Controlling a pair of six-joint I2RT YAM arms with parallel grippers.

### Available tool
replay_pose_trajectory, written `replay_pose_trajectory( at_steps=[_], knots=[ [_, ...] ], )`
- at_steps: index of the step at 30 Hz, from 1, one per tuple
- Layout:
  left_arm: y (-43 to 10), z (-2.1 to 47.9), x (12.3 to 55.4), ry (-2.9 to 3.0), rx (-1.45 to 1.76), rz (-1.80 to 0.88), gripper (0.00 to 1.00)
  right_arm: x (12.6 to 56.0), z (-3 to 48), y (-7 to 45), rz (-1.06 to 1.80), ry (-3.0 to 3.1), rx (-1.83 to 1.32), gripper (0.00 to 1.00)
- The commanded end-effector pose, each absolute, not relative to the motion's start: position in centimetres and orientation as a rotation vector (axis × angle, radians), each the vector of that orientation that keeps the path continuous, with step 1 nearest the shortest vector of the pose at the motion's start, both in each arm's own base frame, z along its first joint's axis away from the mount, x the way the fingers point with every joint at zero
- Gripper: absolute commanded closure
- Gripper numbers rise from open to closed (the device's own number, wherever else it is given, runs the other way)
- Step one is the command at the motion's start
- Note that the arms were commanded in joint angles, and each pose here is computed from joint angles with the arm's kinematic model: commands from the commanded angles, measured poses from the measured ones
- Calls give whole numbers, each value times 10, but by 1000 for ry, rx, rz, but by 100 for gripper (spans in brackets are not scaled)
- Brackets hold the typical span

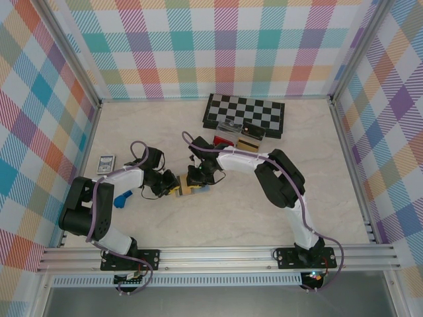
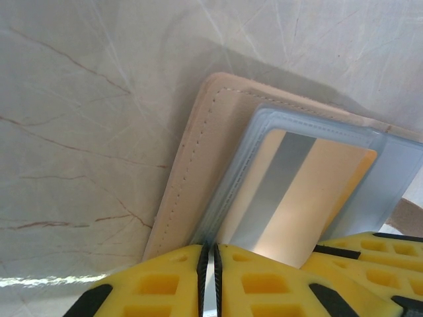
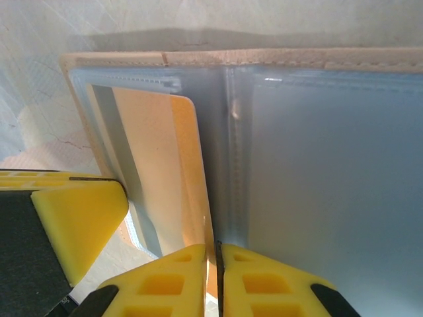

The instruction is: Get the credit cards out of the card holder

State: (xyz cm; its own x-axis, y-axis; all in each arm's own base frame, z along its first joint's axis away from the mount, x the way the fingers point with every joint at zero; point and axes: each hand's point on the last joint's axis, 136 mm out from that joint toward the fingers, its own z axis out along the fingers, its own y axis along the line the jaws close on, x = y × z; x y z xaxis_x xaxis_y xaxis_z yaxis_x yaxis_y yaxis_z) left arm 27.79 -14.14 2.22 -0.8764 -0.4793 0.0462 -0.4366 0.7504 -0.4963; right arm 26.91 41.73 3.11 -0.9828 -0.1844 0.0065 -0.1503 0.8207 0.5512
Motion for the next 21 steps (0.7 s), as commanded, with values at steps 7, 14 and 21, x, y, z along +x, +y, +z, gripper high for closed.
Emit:
replay_pose_trajectory(
  at_steps=[7, 14, 21],
  knots=[
    [-138, 11, 272, 2899, -737, -724, 86, 266, 34, 428, -939, -2899, 337, 86],
    [-138, 9, 272, 2902, -736, -724, 87, 266, 31, 430, -953, -2893, 347, 83],
    [-139, 9, 272, 2904, -735, -726, 87, 265, 32, 433, -982, -2877, 363, 88]
  ],
)
